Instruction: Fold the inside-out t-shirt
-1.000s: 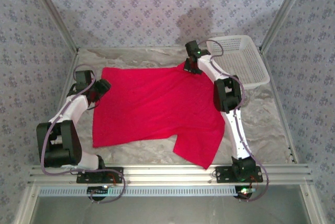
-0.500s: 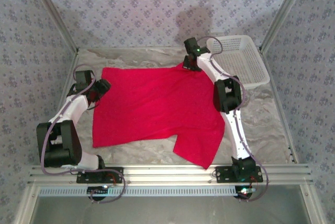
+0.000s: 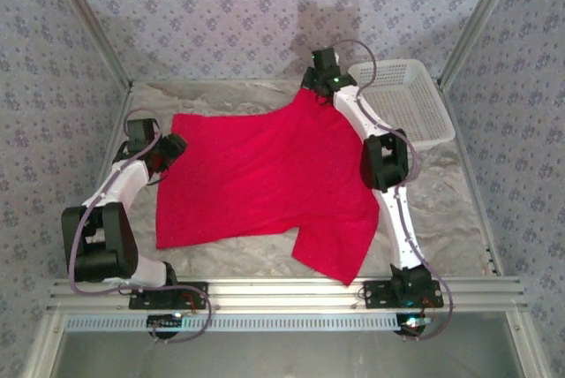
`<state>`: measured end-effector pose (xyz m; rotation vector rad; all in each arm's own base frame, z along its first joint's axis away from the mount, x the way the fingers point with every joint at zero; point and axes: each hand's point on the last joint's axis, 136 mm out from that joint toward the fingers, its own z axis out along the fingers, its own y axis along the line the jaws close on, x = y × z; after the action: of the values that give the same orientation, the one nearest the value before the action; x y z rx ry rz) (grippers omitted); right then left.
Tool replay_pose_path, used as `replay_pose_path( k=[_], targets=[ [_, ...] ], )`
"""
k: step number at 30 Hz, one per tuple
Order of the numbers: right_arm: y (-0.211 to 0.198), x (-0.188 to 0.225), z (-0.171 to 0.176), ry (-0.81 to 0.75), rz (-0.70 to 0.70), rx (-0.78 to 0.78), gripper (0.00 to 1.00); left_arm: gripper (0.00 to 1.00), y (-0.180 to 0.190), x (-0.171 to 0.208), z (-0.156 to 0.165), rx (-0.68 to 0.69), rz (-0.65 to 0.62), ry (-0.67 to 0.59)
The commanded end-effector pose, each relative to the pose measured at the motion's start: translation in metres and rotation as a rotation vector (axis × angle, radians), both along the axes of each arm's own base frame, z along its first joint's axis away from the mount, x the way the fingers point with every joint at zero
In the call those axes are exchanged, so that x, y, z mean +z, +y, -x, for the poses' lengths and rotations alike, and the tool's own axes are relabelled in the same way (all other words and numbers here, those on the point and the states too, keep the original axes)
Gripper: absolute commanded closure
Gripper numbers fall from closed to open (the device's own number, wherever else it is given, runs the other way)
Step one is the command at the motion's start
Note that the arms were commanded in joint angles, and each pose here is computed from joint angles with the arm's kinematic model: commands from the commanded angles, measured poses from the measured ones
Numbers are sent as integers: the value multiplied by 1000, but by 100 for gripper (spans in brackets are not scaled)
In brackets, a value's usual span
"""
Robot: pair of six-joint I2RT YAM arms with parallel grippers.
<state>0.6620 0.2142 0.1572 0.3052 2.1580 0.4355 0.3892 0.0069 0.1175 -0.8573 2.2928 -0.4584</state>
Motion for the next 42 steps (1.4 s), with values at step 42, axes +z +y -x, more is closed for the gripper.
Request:
replay_pose_path(
  k=[42],
  targets=[
    [-19,-109,-20,249,-322,6,37,41,4,-92,-191,-28,123,95]
  ],
)
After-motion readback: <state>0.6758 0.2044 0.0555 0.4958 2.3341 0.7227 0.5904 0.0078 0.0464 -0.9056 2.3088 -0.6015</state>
